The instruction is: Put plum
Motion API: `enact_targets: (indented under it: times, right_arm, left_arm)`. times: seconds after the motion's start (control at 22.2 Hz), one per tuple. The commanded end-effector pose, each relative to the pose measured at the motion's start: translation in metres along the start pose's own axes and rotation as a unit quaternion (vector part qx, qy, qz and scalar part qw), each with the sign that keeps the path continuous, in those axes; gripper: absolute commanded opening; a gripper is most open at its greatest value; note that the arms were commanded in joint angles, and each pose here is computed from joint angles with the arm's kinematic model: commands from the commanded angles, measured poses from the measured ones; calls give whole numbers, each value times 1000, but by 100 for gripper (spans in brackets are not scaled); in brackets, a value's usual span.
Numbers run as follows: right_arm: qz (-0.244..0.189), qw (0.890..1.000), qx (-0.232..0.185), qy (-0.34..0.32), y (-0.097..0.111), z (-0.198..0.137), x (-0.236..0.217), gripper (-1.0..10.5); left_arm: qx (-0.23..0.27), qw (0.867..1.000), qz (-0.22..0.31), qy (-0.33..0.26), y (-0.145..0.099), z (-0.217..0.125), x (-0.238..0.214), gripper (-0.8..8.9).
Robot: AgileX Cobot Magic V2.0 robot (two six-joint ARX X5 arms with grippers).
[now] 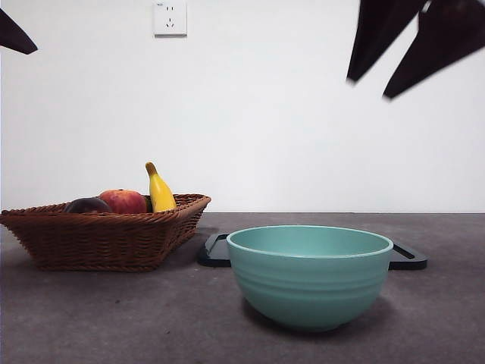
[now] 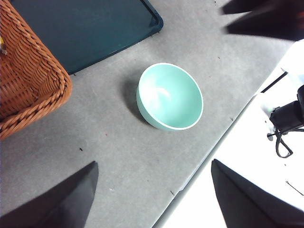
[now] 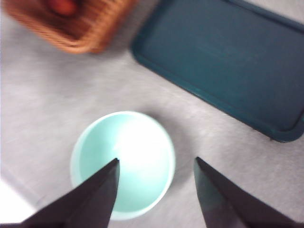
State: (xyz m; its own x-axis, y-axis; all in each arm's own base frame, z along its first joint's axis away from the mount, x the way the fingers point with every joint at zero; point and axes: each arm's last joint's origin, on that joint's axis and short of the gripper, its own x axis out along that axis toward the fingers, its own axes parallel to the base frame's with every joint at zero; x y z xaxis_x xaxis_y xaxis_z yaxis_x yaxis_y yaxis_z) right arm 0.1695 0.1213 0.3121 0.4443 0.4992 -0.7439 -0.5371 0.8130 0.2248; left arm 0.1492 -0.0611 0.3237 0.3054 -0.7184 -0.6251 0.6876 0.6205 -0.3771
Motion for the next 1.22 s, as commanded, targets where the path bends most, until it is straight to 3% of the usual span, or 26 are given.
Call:
enact_targets:
  times: [0.05,0.36,1.08,1.22]
  right_arm:
    - [30,999,-25,-11,5,-4,-20,248]
    - [119,991,-54,7,12,-33,-60,248]
    - [118,991,-61,3,13,-35,-63,247]
    - [118,991,-61,3,13,-35,-63,173]
  left_arm:
    - [14,1000,-2,-4,-1,3,-1,373]
    - [12,1000,-2,-2,-1,3,-1,373]
    - [6,1000,-4,6,-1,1,-1,363]
    - [6,1000,-4,6,-1,1,-1,225]
